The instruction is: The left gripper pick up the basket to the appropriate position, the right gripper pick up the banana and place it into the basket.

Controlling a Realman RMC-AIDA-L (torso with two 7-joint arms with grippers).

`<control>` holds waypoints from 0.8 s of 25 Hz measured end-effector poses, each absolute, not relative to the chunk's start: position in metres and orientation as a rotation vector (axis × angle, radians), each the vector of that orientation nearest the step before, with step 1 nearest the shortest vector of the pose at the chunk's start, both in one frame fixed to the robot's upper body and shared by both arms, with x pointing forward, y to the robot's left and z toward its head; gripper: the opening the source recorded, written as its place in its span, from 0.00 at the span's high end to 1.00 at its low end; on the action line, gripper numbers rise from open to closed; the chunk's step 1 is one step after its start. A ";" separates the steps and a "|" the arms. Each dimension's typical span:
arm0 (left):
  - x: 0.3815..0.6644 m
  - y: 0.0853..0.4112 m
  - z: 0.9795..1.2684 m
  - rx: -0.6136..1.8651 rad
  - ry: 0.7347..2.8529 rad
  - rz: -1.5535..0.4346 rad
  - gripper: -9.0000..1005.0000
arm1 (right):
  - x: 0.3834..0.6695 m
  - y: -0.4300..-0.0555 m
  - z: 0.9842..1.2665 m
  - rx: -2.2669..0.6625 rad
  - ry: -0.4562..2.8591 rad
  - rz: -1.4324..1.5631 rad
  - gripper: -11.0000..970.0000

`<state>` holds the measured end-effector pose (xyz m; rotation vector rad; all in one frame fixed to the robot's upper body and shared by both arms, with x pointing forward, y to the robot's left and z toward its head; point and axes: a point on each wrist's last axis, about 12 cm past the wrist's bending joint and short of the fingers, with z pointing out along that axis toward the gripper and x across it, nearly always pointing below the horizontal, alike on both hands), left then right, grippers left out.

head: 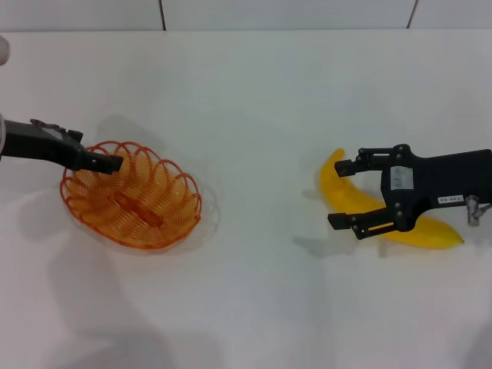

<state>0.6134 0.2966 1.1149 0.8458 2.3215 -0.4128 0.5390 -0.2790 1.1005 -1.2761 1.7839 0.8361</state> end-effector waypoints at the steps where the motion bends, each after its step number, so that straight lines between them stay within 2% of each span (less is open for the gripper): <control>1: 0.613 0.297 1.115 0.846 2.321 -0.413 0.00 | 0.539 -0.279 1.100 -1.276 1.784 0.836 0.08; 20: 0.613 0.297 1.115 0.845 2.321 -0.414 0.00 | 0.539 -0.278 1.100 -1.275 1.784 0.843 0.08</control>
